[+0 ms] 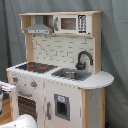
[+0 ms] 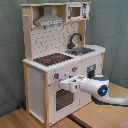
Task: Play with the kitchen
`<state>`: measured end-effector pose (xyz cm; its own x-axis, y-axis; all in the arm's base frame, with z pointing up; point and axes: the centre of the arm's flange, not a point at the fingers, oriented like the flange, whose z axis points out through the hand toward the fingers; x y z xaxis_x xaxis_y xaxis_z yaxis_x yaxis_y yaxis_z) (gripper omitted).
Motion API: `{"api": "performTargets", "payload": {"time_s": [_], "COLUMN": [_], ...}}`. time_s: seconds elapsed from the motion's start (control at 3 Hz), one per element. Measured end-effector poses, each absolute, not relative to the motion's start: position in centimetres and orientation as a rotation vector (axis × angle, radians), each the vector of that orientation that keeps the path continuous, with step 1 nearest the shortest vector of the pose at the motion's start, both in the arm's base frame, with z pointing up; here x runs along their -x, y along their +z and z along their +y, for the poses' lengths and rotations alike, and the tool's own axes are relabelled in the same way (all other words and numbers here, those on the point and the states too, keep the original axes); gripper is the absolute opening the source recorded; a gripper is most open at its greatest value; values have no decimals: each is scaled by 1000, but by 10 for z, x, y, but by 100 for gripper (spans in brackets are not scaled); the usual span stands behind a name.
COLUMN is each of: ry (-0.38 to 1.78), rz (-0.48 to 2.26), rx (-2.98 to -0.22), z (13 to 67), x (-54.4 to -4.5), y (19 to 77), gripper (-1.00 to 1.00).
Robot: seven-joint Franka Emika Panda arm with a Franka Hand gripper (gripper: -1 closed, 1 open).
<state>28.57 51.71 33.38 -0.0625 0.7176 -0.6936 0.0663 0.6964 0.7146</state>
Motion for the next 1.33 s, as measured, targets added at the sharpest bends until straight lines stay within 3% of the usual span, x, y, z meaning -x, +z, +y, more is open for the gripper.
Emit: {"api": "performTargets", "payload": {"time_s": [1.0,1.33], "ry": [560,560], "rz": [1568,1568], "rx": [-612,-612], "z": [542,542], "x": [-350,-350], "y": [340,340], "gripper": [100,-100]}}
